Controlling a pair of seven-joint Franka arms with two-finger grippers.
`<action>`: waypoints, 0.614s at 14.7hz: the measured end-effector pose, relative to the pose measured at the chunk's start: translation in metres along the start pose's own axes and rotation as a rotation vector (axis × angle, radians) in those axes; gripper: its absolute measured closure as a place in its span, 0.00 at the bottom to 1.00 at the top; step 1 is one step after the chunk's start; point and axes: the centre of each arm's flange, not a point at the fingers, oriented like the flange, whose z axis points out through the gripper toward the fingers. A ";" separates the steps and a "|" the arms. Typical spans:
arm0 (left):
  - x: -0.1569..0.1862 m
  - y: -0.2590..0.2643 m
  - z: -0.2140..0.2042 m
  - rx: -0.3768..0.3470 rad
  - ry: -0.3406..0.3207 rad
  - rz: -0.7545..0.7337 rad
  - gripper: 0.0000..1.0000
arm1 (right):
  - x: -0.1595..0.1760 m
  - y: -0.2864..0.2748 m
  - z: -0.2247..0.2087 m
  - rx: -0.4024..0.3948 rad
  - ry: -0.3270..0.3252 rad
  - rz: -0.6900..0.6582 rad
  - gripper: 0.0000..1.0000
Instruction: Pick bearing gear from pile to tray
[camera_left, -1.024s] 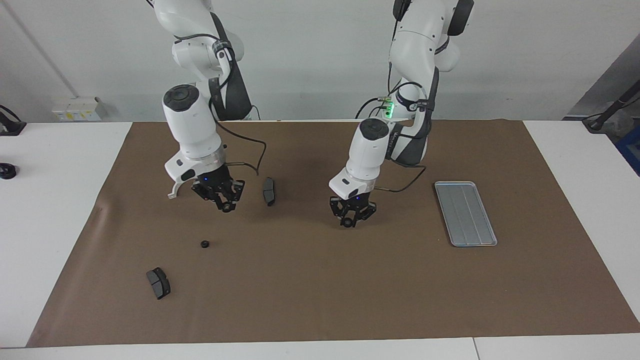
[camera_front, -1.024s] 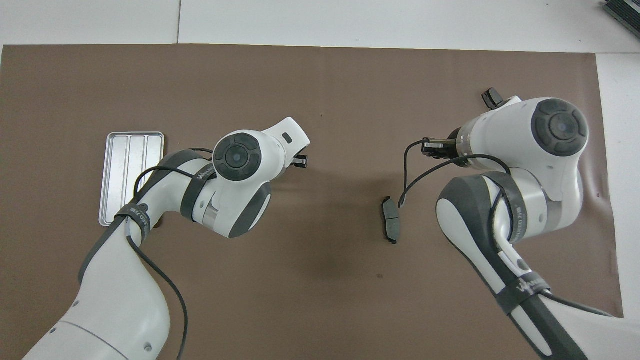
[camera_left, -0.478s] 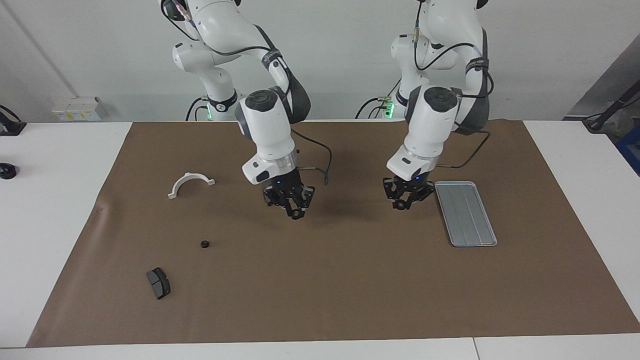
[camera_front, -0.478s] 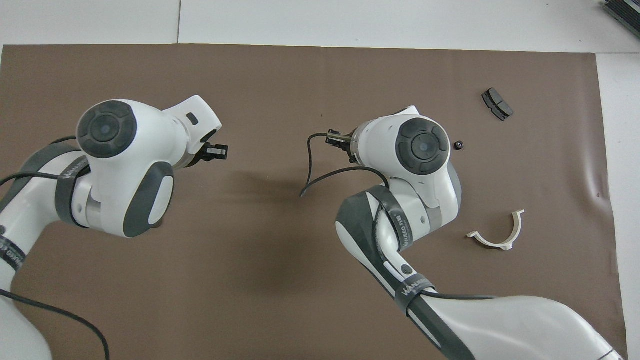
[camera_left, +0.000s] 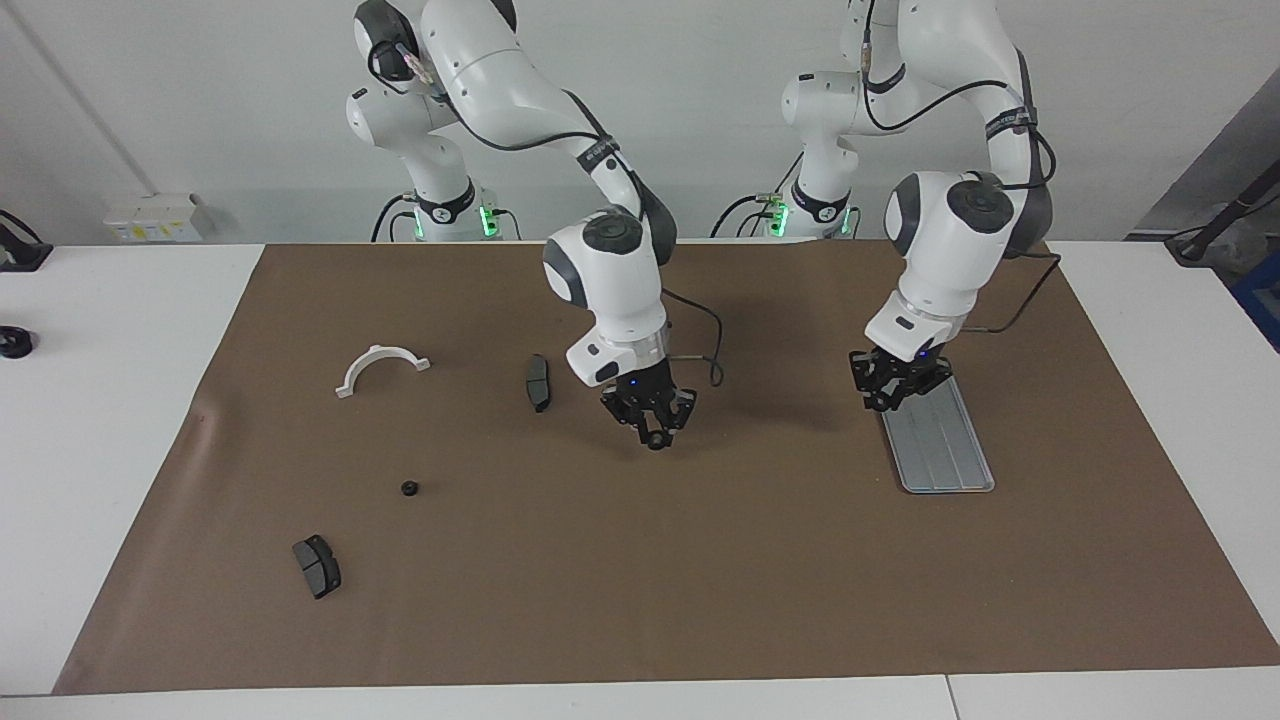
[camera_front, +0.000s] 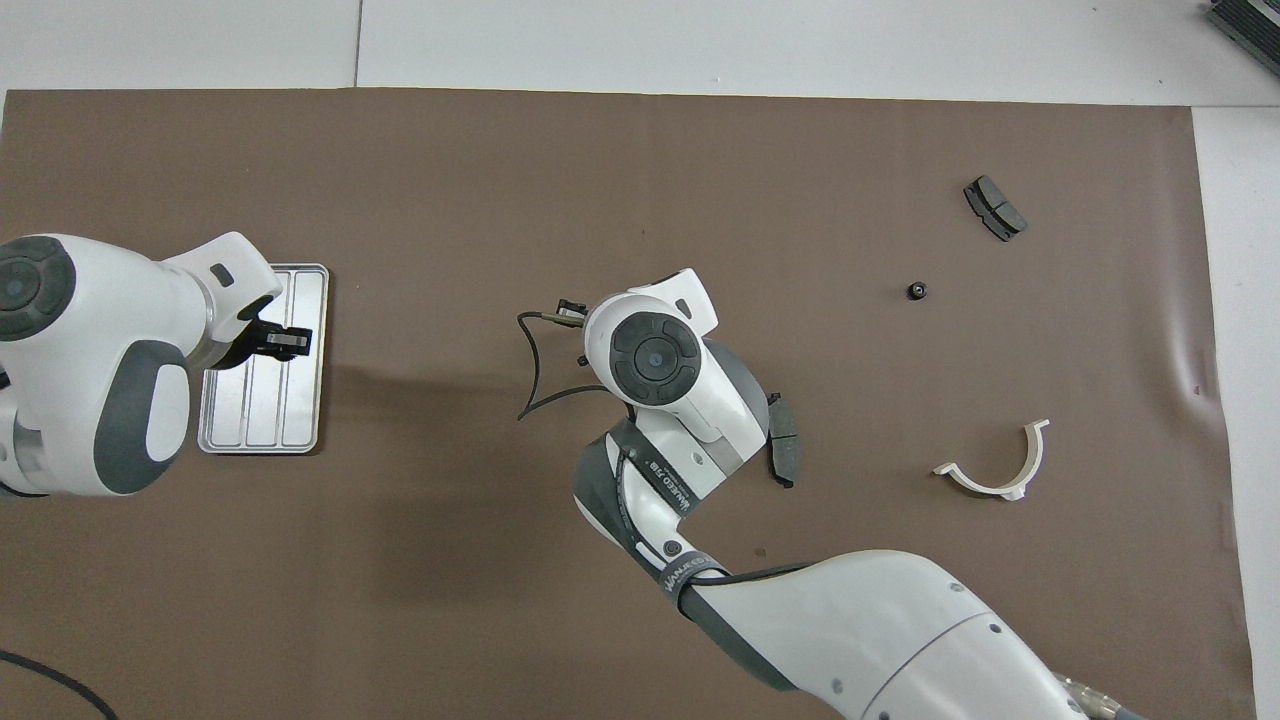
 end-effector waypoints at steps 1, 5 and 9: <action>-0.007 -0.009 0.007 0.002 0.009 -0.005 0.64 | -0.001 0.000 0.002 -0.001 -0.001 -0.001 0.58; -0.040 -0.028 0.033 0.013 0.068 -0.031 0.64 | 0.007 0.004 -0.002 -0.015 0.004 0.006 0.19; -0.054 -0.041 0.043 0.017 0.071 -0.060 0.64 | 0.074 0.050 -0.060 -0.073 0.039 0.043 0.00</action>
